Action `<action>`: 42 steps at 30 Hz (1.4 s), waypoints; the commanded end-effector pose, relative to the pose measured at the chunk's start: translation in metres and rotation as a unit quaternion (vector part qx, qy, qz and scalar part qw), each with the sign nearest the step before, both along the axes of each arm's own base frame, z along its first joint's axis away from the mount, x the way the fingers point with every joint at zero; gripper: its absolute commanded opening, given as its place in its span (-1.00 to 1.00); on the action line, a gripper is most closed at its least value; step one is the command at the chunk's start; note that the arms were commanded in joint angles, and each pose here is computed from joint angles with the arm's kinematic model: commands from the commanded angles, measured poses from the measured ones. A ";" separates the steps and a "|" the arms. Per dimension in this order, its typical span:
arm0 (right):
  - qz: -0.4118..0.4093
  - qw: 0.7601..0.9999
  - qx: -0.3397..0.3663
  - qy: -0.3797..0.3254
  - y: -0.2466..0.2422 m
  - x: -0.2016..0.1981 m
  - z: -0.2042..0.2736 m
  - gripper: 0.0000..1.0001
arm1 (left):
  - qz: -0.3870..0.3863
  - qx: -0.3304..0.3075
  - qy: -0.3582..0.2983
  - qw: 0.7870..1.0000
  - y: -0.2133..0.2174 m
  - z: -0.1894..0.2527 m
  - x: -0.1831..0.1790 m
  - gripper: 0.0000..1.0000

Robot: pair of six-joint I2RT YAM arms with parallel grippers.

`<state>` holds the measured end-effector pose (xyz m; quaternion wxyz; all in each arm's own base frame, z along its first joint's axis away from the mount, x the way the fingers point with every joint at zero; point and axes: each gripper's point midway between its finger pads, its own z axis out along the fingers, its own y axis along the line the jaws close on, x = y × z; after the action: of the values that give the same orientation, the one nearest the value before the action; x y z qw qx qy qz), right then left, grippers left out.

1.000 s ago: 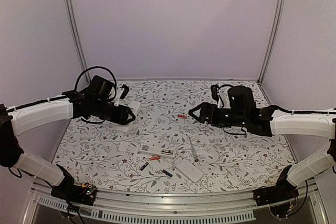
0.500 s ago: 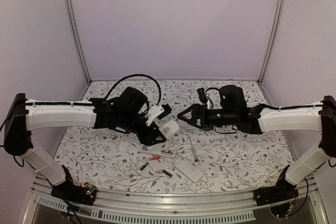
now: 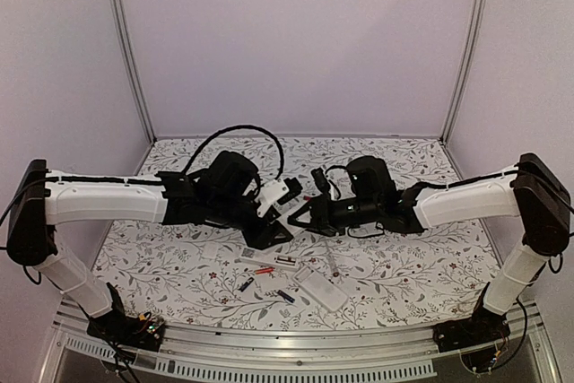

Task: Unload the batteries from the remote control
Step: Pass from the left arm to the right, then remove the battery cover from the remote control.

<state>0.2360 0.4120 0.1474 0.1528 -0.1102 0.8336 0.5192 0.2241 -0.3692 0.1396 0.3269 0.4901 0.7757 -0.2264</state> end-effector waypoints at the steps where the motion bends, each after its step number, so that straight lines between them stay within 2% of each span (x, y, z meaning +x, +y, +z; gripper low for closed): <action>1: -0.005 1.000 0.005 -0.001 0.007 0.003 0.003 -0.48 | -0.012 -0.017 -0.017 1.000 -0.010 0.008 -0.003 -0.34; 4: -0.020 1.000 0.000 0.001 0.003 0.006 -0.001 -0.79 | -0.008 -0.017 -0.021 1.000 -0.010 0.009 -0.002 -0.28; 5: -0.026 1.000 0.000 0.000 0.002 0.007 -0.001 -0.87 | -0.004 -0.017 -0.021 1.000 -0.009 0.010 -0.001 -0.20; 7: -0.043 0.999 -0.002 -0.001 -0.003 0.010 -0.002 -0.99 | 0.004 -0.020 -0.025 0.999 -0.009 0.013 0.002 0.10; 9: -0.062 0.998 0.001 -0.011 -0.009 0.014 0.001 -1.00 | 0.016 -0.032 -0.022 0.999 -0.007 0.020 0.007 0.46; 10: -0.072 0.997 0.004 -0.018 -0.013 0.016 0.004 -1.00 | 0.022 -0.043 -0.014 0.999 -0.005 0.025 0.009 0.57; 13: -0.097 0.994 0.022 -0.045 -0.026 0.022 0.018 -1.00 | 0.045 -0.097 0.018 0.994 0.004 0.050 0.022 0.72; 16: -0.110 0.990 0.044 -0.071 -0.038 0.026 0.032 -1.00 | 0.077 -0.179 0.062 0.979 0.021 0.086 0.037 0.79; 21: -0.099 0.983 0.095 -0.123 -0.044 0.023 0.064 -1.00 | 0.135 -0.276 0.143 0.941 0.053 0.107 0.055 0.81; 24: -0.089 0.976 0.124 -0.154 -0.045 0.018 0.085 -1.00 | 0.151 -0.299 0.175 0.926 0.060 0.105 0.051 0.81; 30: -0.073 0.964 0.160 -0.199 -0.049 0.009 0.115 -1.00 | 0.115 -0.334 0.245 0.903 0.054 0.098 0.027 0.82; 37: -0.070 0.960 0.168 -0.211 -0.050 0.007 0.123 -1.00 | 0.071 -0.329 0.277 0.900 0.032 0.091 0.015 0.78; 42: -0.068 0.961 0.167 -0.208 -0.050 0.006 0.120 -1.00 | 0.065 -0.316 0.282 0.904 0.016 0.086 0.015 0.66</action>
<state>0.2459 0.3652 0.2551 0.3587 -0.1205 0.7101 0.5938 0.2421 -0.3377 0.2163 0.2506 0.2078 0.7661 -0.5542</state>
